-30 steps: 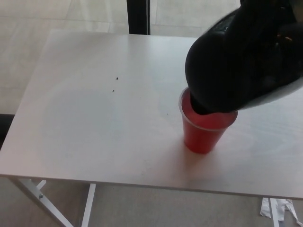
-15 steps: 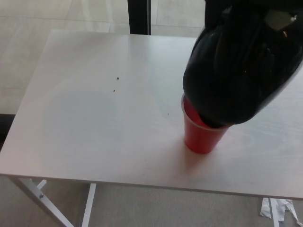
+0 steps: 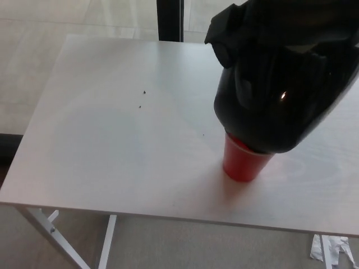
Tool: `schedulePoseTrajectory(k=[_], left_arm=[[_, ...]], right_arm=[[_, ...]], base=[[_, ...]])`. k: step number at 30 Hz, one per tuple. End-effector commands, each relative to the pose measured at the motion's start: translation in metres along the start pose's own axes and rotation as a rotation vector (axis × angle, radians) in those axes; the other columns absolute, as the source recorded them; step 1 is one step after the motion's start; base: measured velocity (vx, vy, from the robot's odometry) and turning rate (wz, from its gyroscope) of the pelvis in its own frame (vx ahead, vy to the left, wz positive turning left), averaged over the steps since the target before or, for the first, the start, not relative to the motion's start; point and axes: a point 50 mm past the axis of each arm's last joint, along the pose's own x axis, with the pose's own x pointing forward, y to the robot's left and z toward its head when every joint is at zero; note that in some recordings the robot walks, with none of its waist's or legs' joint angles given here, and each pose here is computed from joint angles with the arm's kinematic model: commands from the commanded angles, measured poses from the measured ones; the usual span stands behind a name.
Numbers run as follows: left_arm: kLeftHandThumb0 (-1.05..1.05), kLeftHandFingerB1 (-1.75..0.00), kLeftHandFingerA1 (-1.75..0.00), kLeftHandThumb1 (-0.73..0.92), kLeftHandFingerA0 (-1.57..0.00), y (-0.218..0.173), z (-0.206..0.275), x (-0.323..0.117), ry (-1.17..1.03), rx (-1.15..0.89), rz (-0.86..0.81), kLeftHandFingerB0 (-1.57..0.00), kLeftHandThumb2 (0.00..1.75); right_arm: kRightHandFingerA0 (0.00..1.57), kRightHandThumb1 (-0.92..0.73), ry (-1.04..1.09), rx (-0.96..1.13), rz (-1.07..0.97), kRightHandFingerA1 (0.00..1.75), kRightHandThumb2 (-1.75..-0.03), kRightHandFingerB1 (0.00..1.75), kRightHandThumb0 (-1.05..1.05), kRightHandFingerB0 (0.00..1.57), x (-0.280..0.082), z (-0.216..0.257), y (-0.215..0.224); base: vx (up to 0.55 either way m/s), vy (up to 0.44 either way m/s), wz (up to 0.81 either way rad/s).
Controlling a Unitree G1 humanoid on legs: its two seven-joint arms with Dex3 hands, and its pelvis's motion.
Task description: The robot uses its right hand to lift up a kettle kept on the middle of the desk by its handle and tilt it into a glass kept next to it to pour out water
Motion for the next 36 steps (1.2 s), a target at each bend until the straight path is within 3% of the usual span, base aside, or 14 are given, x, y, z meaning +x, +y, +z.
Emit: schedulePoseTrajectory(k=[1,2,4,5,7,8,9,12,16,18,20,22,30,36], left_arm=[[-1.05,-1.26,-0.86,0.7,-1.33,0.005,0.002,-0.003,-0.002,-0.002,0.0,-0.94,0.94],[-1.05,-1.22,-0.94,0.67,-1.28,0.006,0.002,-0.003,0.0,-0.004,0.003,-0.99,0.97],[-1.05,-1.22,-0.94,0.67,-1.28,0.007,0.001,-0.003,0.002,-0.007,0.009,-0.99,0.97],[-1.05,-1.26,-0.84,0.7,-1.36,0.007,0.001,-0.004,0.002,-0.006,0.01,-0.94,0.95],[-1.05,-1.28,-0.84,0.7,-1.35,0.008,0.0,-0.004,0.001,-0.01,0.01,-0.92,0.94],[-1.05,-1.29,-0.87,0.7,-1.34,0.008,0.0,-0.005,0.0,-0.008,0.012,-0.93,0.95],[-1.05,-1.29,-0.86,0.7,-1.34,0.009,0.0,-0.005,0.001,-0.01,0.012,-0.92,0.95],[-1.05,-1.24,-0.93,0.68,-1.3,0.01,-0.001,-0.006,0.005,-0.01,0.014,-0.98,0.98],[-1.05,-1.27,-0.92,0.71,-1.31,0.012,-0.002,-0.007,0.009,0.007,0.025,-0.93,0.99],[-1.05,-1.29,-0.94,0.7,-1.29,0.013,-0.003,-0.007,0.009,0.008,0.025,-0.93,1.0],[-1.05,-1.3,-0.94,0.68,-1.28,0.013,-0.003,-0.008,0.009,0.004,0.019,-0.92,1.01],[-1.05,-1.29,-0.92,0.66,-1.3,0.014,-0.004,-0.008,0.013,-0.004,0.026,-0.91,1.01],[-1.05,-1.26,-0.92,0.66,-1.31,0.016,-0.004,-0.009,0.011,-0.007,0.03,-0.96,1.0],[-1.05,-1.26,-0.95,0.69,-1.28,0.016,-0.005,-0.01,0.011,-0.006,0.028,-0.98,1.0]], right_arm=[[0.95,-0.53,0.072,-0.102,0.093,1.15,-0.56,0.68,-0.27,0.91,-0.013,-0.012,0.008],[0.89,-0.54,0.098,-0.085,0.089,1.62,-0.6,0.84,-0.29,0.86,-0.015,-0.015,0.008],[0.89,-0.54,0.136,-0.058,0.082,1.62,-0.6,0.84,-0.29,0.86,-0.018,-0.018,0.008],[0.84,-0.55,0.163,-0.054,0.091,1.33,-0.65,1.18,-0.19,0.81,-0.022,-0.023,0.007],[0.9,-0.5,0.17,-0.088,0.06,1.09,-0.74,1.07,-0.1,0.9,-0.026,-0.028,0.005],[0.71,-0.61,0.259,-0.029,0.033,1.6,-0.78,1.5,-0.14,0.68,-0.034,-0.039,0.004],[0.76,-0.63,0.287,-0.017,0.027,1.75,-0.76,1.69,-0.14,0.62,-0.037,-0.043,0.003],[0.8,-0.67,0.342,0.021,0.017,1.31,-0.67,1.6,-0.22,0.62,-0.044,-0.049,0.001],[0.75,-0.76,0.404,0.047,-0.015,1.75,-0.63,1.69,-0.26,0.57,-0.054,-0.056,0.002],[0.84,-0.66,0.434,0.039,-0.037,1.23,-0.6,0.77,-0.32,0.82,-0.062,-0.057,0.002],[0.91,-0.64,0.458,0.053,-0.08,1.12,-0.58,0.78,-0.28,0.86,-0.068,-0.057,0.003],[0.76,-0.77,0.519,0.105,-0.07,1.74,-0.63,1.62,-0.23,0.61,-0.074,-0.058,0.004],[0.89,-0.56,0.6,0.157,-0.083,1.75,-1.03,1.68,-0.1,0.67,-0.086,-0.053,0.01],[0.86,-0.62,0.73,0.273,-0.088,1.75,-0.93,1.64,-0.13,0.69,-0.095,-0.045,0.018]], base=[[0.0,0.0,0.0],[0.0,0.0,0.0],[0.0,0.0,0.0],[0.0,0.0,0.0],[0.0,0.0,0.0],[0.0,0.0,0.0],[0.0,0.0,0.0],[0.0,0.0,0.0],[0.0,0.0,0.0],[0.0,0.0,0.0],[0.0,0.0,0.0],[0.0,0.0,0.0],[0.0,0.0,0.0],[0.0,0.0,0.0]])
